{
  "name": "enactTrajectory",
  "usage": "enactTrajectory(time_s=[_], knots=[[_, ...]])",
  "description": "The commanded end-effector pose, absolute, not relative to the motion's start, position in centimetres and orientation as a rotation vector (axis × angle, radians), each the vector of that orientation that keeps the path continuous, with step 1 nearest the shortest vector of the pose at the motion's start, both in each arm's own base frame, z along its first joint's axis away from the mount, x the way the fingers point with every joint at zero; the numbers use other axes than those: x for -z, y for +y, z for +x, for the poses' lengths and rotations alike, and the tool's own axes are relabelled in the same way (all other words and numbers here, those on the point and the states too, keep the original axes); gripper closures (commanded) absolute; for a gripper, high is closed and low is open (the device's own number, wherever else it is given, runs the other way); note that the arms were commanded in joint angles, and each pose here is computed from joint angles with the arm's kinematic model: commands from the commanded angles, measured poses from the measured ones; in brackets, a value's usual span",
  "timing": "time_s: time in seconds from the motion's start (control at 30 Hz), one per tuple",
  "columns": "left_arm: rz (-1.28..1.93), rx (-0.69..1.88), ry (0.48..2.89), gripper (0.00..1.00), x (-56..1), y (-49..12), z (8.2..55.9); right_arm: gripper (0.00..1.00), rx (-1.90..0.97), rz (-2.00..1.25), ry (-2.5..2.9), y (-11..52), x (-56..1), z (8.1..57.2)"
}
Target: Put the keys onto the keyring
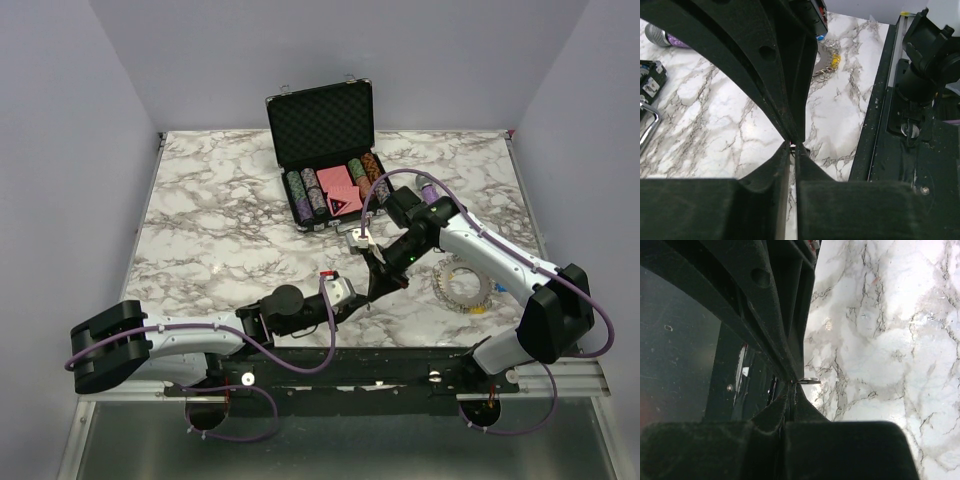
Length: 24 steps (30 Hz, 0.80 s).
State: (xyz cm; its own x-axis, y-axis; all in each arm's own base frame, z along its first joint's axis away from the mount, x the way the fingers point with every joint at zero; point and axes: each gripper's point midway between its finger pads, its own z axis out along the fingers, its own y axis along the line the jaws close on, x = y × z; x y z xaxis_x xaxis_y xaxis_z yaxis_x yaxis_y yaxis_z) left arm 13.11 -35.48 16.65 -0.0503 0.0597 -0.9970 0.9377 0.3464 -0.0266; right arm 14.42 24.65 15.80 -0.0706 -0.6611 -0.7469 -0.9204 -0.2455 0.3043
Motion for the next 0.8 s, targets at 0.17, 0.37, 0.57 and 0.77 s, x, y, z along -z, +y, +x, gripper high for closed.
enactTrajectory(time_s=[0.17,0.37,0.57,0.77], knots=[[0.977,0.928,1.43,1.0,-16.9,-35.5,13.3,1.0,-1.254,-1.898,1.637,25.4,-17.1,14.3],[0.875,0.968,1.419,1.0,-17.9,-34.9,13.7,0.9,-1.285,-1.872,1.634,25.8,-17.5,14.2],[0.779,1.019,1.399,1.0,-19.1,-34.3,13.9,0.87,-1.315,-1.858,1.63,26.1,-17.6,14.2],[0.755,1.028,1.398,1.0,-19.2,-34.1,14.0,0.82,-1.329,-1.849,1.633,26.2,-17.6,14.2]])
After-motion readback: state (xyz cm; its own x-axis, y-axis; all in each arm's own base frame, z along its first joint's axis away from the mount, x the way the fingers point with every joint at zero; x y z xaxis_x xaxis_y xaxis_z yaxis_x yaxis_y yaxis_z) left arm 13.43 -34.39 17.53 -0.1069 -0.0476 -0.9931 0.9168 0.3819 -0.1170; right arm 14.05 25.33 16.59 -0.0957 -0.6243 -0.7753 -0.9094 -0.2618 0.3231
